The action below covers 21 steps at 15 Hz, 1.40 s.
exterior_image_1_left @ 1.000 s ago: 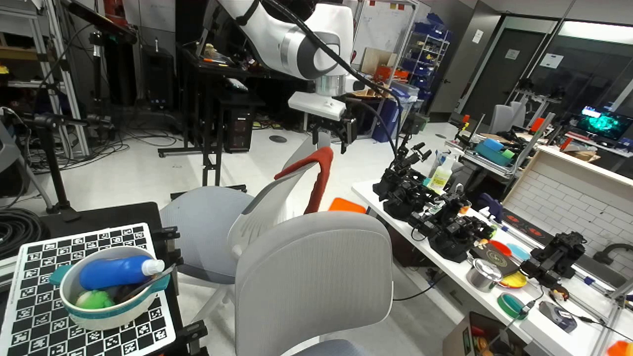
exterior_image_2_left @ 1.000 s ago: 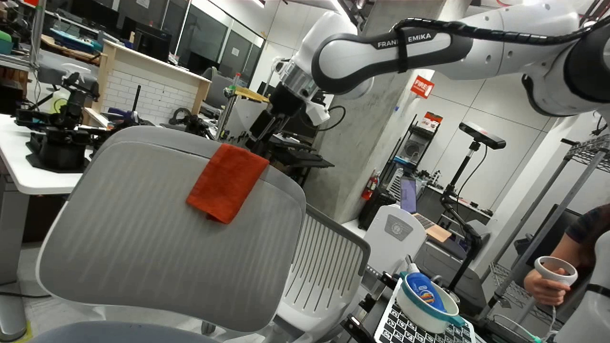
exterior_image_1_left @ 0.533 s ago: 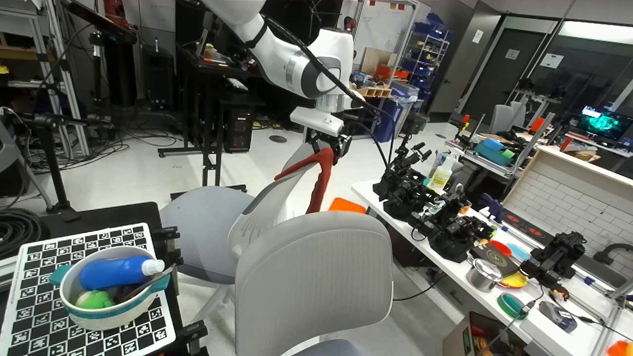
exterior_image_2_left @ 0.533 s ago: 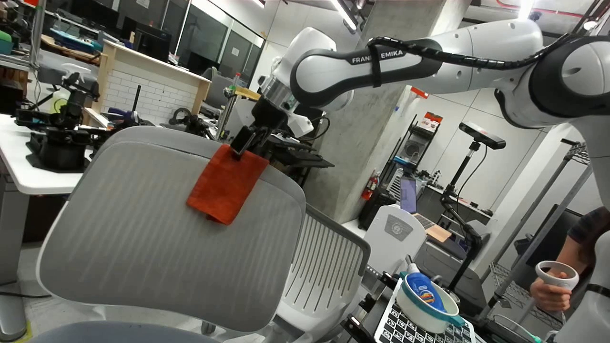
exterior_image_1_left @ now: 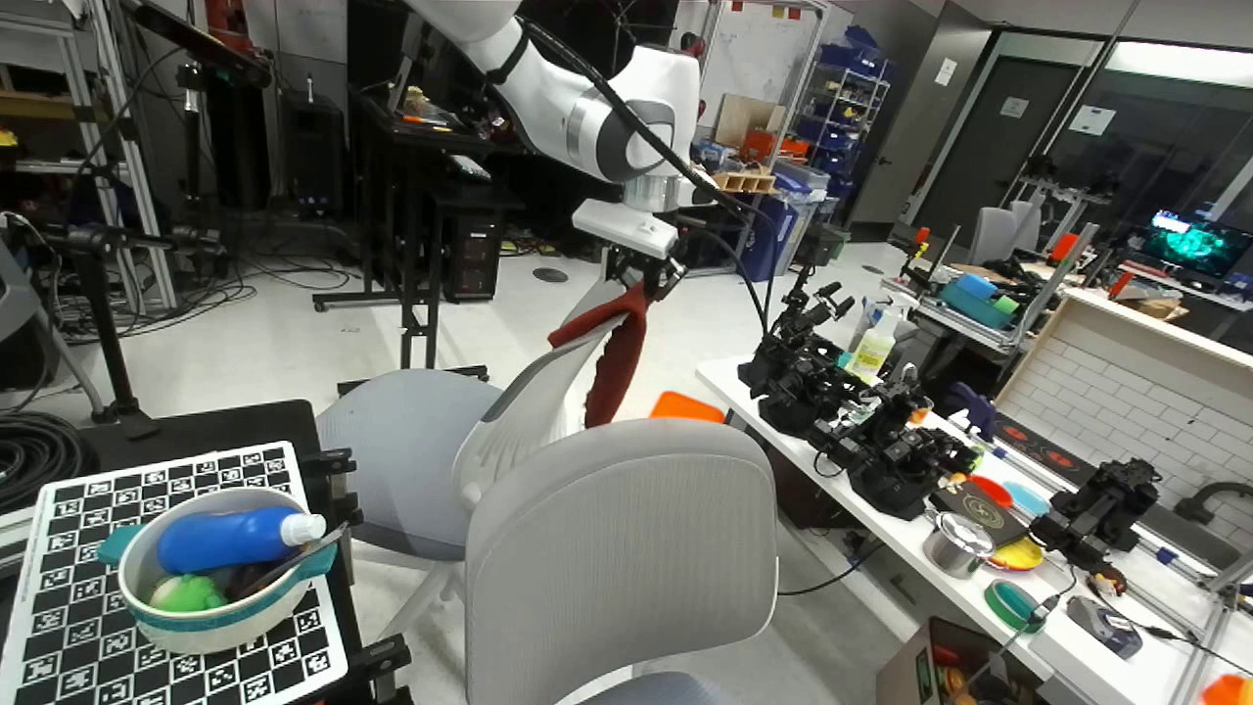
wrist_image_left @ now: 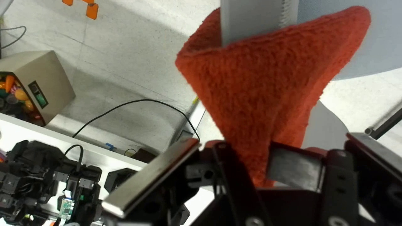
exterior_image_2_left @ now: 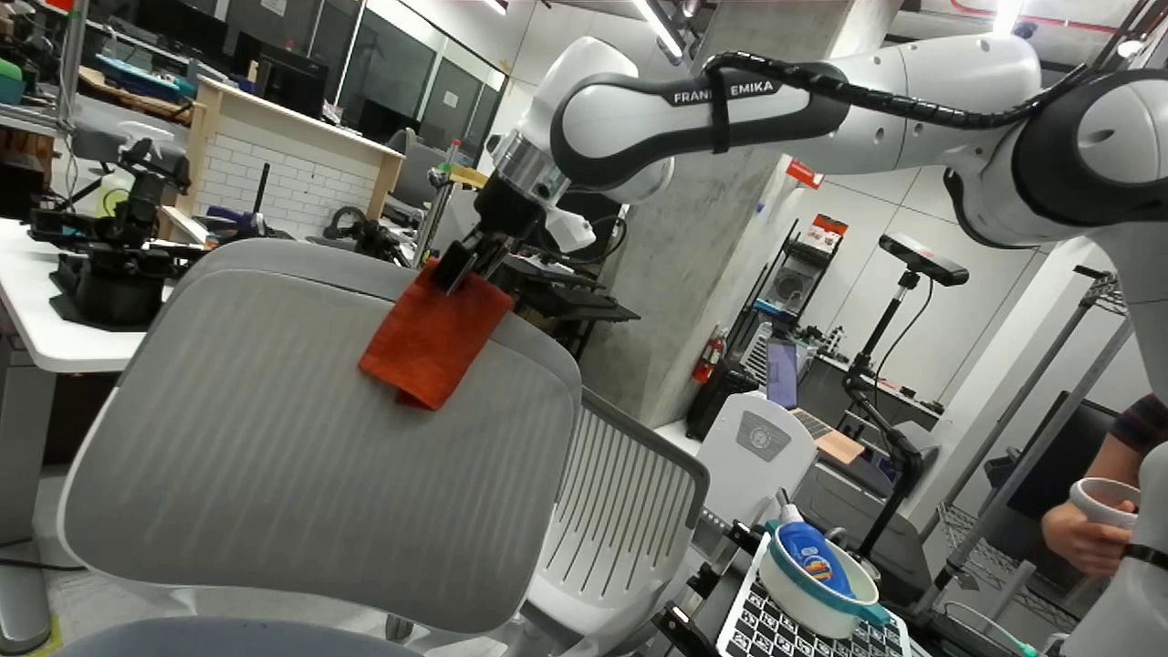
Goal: Move the orange towel to the chair on the left then back to the right
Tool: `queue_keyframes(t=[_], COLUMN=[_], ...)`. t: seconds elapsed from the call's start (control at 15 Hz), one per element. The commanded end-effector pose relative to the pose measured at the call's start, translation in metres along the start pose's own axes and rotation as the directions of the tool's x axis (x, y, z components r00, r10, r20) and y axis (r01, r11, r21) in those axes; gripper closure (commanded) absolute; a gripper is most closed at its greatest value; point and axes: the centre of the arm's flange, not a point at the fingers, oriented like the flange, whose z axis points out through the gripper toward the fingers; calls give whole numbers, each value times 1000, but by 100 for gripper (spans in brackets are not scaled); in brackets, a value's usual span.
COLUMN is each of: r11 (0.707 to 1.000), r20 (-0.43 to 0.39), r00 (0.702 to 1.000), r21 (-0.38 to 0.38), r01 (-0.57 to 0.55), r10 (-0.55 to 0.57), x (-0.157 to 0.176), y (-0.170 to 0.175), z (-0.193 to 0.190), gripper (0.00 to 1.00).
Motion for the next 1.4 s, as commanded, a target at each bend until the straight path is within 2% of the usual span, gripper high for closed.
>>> queue_keyframes(t=[0.0, 0.2, 0.47, 0.73, 1.0, 1.33], r11=[1000, 1000, 998, 993, 975, 925], r20=[-26, -54, -119, -173, -206, -213], r00=[1000, 998, 992, 985, 972, 938], r21=[6, -13, -51, -114, -166, -209], r01=[7, 17, 33, -34, -150, -318], r10=[-7, -18, -39, 14, 115, 275], x=[1, -1, -2, -16, -37, -88], y=[-10, -14, -28, -31, 10, 72], z=[-45, -77, -142, -196, -237, -262], gripper=[100, 100, 100, 100, 100, 100])
